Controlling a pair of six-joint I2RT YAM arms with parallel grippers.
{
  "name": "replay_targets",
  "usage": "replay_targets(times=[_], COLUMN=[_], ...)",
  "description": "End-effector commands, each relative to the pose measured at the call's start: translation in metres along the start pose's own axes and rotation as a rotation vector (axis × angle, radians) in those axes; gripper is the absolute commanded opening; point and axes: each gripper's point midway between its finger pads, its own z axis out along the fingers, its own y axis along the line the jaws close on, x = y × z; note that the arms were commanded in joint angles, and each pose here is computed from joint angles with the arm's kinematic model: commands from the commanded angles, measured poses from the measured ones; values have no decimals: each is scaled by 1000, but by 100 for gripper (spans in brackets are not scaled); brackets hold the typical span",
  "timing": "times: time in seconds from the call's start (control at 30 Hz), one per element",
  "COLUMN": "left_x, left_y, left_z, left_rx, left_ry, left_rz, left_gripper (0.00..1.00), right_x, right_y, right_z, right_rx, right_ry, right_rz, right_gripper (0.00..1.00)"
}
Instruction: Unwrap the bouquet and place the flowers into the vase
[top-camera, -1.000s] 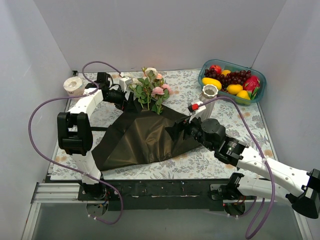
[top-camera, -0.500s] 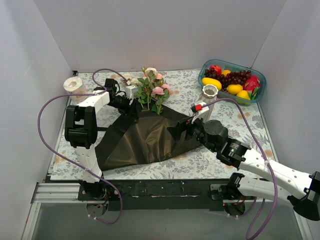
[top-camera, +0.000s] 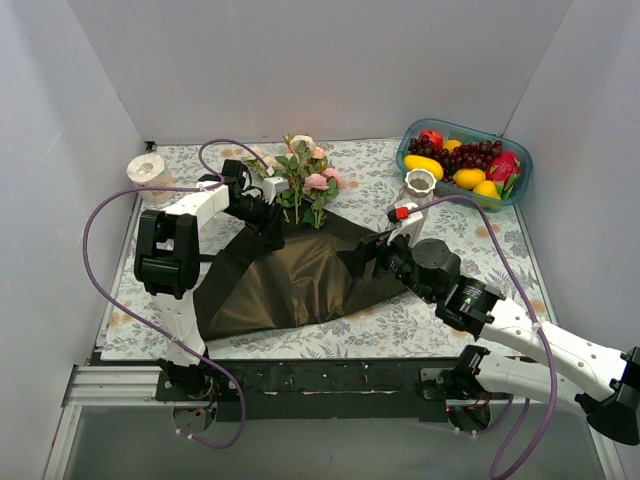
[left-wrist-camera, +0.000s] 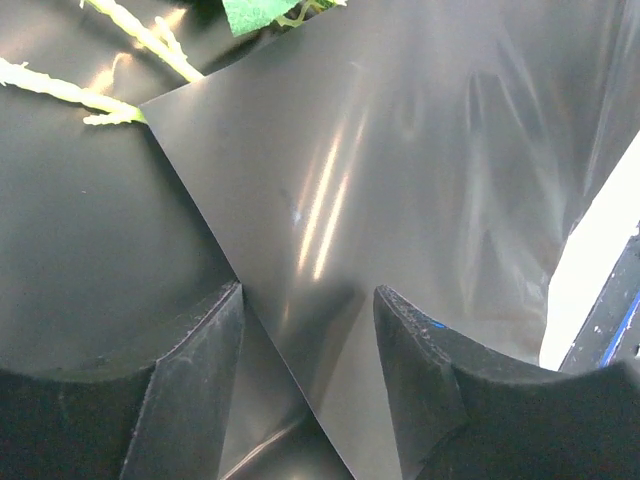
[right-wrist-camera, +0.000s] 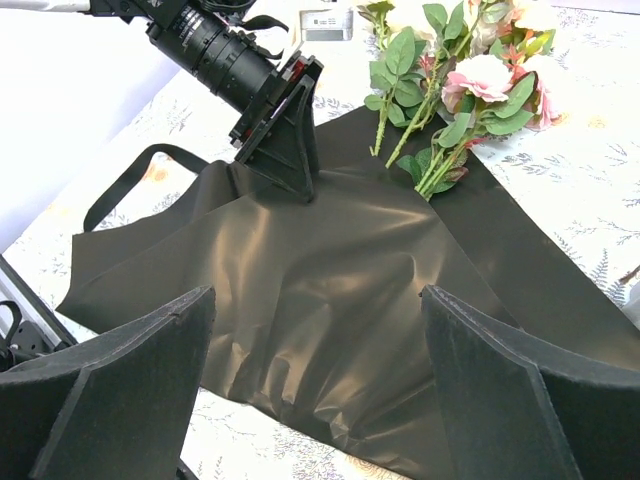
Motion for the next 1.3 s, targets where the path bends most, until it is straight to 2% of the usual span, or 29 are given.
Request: replay_targets(times=[0.0, 0.03, 0.1, 0.13, 0.27, 0.33, 0.57, 0.77, 0.8, 1.03, 1.1, 1.27], left_x=[-4, -2, -4, -4, -18, -27, -72, -89, -83, -43, -28, 7], left_y=[-2, -3, -5, -7, -15, -23, -68, -142, -154, -247, -265, -307], left_z=[1, 3, 4, 3, -6, -14, -58, -101, -104, -122, -127, -125], left_rx=[19, 22, 29, 38, 45, 48, 68, 142, 160, 273, 304, 410], left_ry=[-6, 3, 10, 18, -16, -34, -123, -184, -169, -91, -76, -17], left_rz=[16, 17, 21, 14, 27, 47, 142, 261, 265, 542, 554, 565], left_gripper=[50, 38, 27, 16, 2, 0, 0, 3, 4, 18, 19, 24], right_x=[-12, -13, -13, -13, -15, -16, -20, -31, -34, -65, -79, -78], right_y=[-1, -1, -1, -1, 1, 3, 6, 5, 5, 2, 3, -3], right_z=[-5, -6, -7, -7, -9, -9, -12, -16, -18, -32, -38, -44], right_rx=[1, 0, 0, 0, -12, -18, -35, -29, -26, 0, 0, 24], right_ry=[-42, -43, -49, -48, -55, -57, -67, -88, -96, -162, -194, -183], right_rz=[12, 13, 17, 18, 24, 28, 31, 15, 6, -53, -56, -70], right_gripper=[90, 90, 90, 90, 90, 90, 90, 91, 91, 92, 92, 92])
